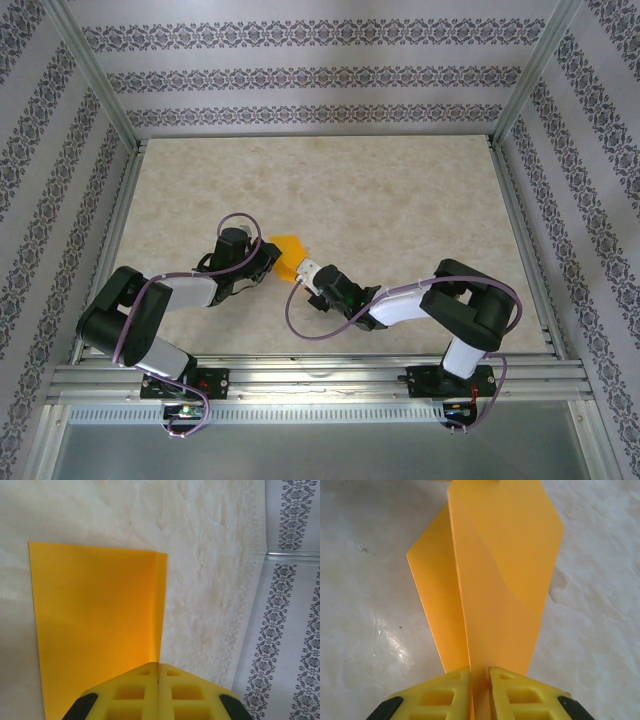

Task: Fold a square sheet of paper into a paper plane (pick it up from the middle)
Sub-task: Fourth fold the wing at the center of the table.

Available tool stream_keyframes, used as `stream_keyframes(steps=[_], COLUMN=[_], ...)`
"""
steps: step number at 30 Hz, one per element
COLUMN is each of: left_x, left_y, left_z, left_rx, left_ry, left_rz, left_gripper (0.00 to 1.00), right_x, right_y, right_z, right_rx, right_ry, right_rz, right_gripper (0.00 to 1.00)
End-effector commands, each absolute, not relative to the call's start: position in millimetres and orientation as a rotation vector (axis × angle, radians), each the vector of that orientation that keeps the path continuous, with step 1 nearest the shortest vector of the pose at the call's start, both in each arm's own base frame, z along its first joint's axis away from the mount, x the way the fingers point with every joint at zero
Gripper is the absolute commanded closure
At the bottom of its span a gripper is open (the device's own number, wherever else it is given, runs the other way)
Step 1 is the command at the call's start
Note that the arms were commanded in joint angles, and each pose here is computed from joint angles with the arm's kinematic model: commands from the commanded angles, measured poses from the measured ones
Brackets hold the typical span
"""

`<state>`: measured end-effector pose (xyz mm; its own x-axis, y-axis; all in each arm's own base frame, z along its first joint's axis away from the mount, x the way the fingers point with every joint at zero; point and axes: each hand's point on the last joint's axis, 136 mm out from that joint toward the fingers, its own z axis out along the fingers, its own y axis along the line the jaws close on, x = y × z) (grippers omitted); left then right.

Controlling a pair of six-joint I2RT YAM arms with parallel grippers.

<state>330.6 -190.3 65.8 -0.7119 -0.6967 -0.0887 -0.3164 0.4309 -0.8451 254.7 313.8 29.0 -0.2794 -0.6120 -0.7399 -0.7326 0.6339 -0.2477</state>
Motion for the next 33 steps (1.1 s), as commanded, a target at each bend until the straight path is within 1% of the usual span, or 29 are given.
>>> stream_keyframes(steps=[1,8,14,26,33], left_x=[336.7,338.2,338.4,339.1,339.0], left_y=[-188.9,-191.6,-191.6,-192.9,-192.9], left_z=[79.5,80.2,80.5,79.4,79.3], left_rx=[-0.835,-0.830,-0.831,-0.835,-0.836], left_ry=[2.234,2.234,2.234,2.236,2.236], left_rz=[-1.216,-1.233,-1.234,-1.243,-1.242], left_gripper=[0.95,0.95,0.95,0.95,0.96], right_x=[258.5,261.7,262.3,264.8,263.5], right_y=[303.5,305.2,310.2,311.6,309.5], right_z=[32.3,32.1,34.4,31.1,29.4], right_rx=[-1.001,-1.008,-1.013,-1.014,-1.013], right_ry=[2.030,2.028,2.022,2.034,2.045], right_rz=[0.148,0.131,0.155,0.157,0.166], right_gripper=[0.83,0.83,0.87,0.84,0.90])
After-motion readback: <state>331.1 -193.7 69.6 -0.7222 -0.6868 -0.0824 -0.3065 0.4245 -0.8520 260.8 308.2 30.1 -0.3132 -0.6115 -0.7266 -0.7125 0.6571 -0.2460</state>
